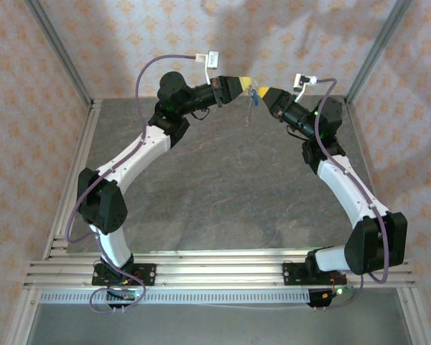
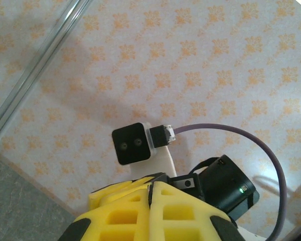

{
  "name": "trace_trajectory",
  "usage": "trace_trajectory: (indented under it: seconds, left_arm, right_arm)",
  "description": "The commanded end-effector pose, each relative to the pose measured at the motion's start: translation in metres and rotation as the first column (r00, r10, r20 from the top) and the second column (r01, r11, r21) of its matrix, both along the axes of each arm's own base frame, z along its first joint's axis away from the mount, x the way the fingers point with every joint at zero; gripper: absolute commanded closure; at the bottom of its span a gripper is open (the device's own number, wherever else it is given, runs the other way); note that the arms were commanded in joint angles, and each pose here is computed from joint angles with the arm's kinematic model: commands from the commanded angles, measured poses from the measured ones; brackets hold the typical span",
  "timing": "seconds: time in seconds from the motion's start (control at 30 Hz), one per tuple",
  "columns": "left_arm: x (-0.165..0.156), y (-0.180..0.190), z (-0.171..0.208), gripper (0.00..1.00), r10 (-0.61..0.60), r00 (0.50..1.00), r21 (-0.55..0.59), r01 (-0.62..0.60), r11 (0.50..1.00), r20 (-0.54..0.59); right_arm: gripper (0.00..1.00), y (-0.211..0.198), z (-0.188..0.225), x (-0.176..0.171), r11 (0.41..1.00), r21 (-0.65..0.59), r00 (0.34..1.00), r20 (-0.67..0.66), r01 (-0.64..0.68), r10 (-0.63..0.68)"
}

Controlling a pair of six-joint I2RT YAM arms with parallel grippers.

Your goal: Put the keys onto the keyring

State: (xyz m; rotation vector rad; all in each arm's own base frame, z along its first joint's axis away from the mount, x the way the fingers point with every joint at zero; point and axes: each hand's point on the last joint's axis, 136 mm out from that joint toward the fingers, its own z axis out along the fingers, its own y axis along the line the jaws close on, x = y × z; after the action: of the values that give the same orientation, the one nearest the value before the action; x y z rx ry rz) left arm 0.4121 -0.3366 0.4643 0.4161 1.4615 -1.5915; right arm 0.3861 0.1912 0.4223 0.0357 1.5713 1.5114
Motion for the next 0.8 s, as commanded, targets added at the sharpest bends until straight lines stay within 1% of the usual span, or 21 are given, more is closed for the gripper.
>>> trace_trajectory:
  seconds: [0.0,0.2,0.47,0.7,0.77]
  left_arm:
    - [-0.017,0.004,0.028,1.0,-0.002,0.997,-0.053,0.006,0.999,0.071]
    - [-0.016,0.004,0.027,1.0,0.0,0.998,-0.051,0.004,0.999,0.069]
    - [-0.016,0.005,0.026,1.0,0.005,0.998,-0.052,-0.001,0.999,0.069]
    - [-0.016,0.004,0.026,1.0,0.003,0.998,-0.053,0.001,0.999,0.068]
    - [-0.016,0.005,0.026,1.0,0.005,0.998,-0.052,-0.002,0.999,0.069]
  right_arm:
    - [0.86,-0.006,0.037,-0.012,0.997,0.07,0.992,0.119,0.039,-0.047]
    - [0.86,-0.001,0.045,-0.012,0.994,0.103,0.989,0.138,0.034,-0.048]
    - [0.86,0.006,0.051,-0.023,0.994,0.111,0.986,0.161,0.012,-0.03]
    - [0.86,0.012,0.05,-0.023,0.994,0.112,0.987,0.16,-0.001,-0.017]
    - [0.82,0.013,0.051,-0.023,0.993,0.115,0.986,0.164,-0.004,-0.015]
